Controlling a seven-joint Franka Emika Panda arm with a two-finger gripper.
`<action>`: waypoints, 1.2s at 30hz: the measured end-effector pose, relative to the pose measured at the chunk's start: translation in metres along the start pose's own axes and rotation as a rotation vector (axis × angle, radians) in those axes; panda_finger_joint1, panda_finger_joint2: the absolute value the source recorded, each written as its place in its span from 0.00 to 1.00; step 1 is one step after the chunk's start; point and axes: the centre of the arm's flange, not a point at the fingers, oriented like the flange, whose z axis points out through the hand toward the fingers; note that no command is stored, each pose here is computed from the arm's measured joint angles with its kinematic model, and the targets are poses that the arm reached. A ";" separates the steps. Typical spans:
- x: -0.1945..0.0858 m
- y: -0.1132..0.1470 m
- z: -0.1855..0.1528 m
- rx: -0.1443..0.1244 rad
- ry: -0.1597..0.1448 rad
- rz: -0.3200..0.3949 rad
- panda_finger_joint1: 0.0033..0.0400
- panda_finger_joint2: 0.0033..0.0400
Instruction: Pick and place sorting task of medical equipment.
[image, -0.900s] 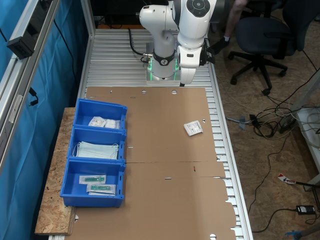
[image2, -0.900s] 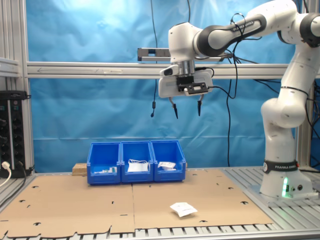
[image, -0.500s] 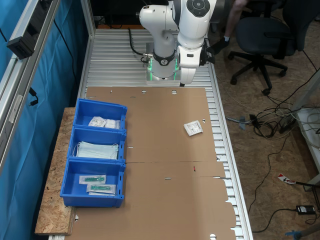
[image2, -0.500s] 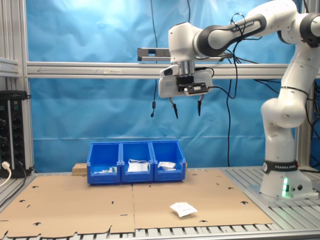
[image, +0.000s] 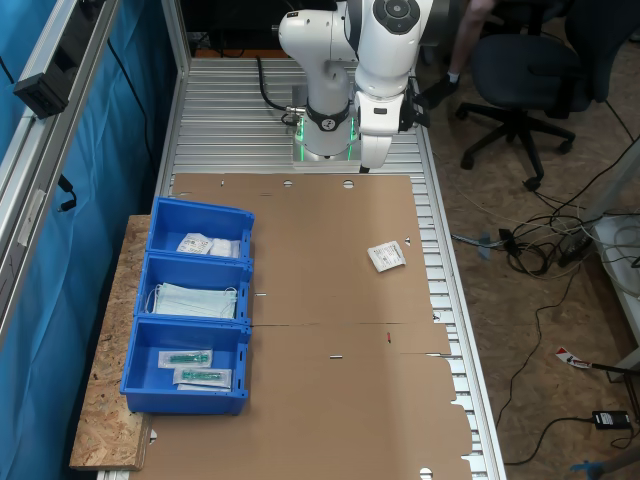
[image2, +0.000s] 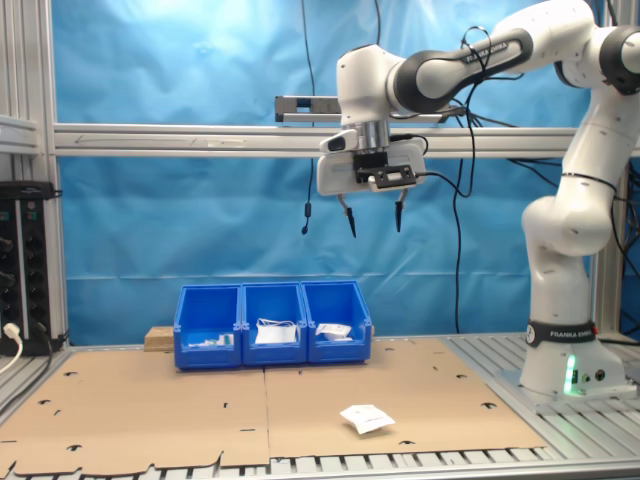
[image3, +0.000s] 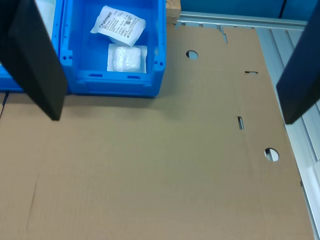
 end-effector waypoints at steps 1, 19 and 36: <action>0.000 0.000 0.000 0.000 0.000 0.000 1.00 1.00; 0.022 0.001 0.018 -0.008 0.004 -0.030 1.00 1.00; 0.076 -0.017 0.077 0.052 0.011 -0.101 1.00 1.00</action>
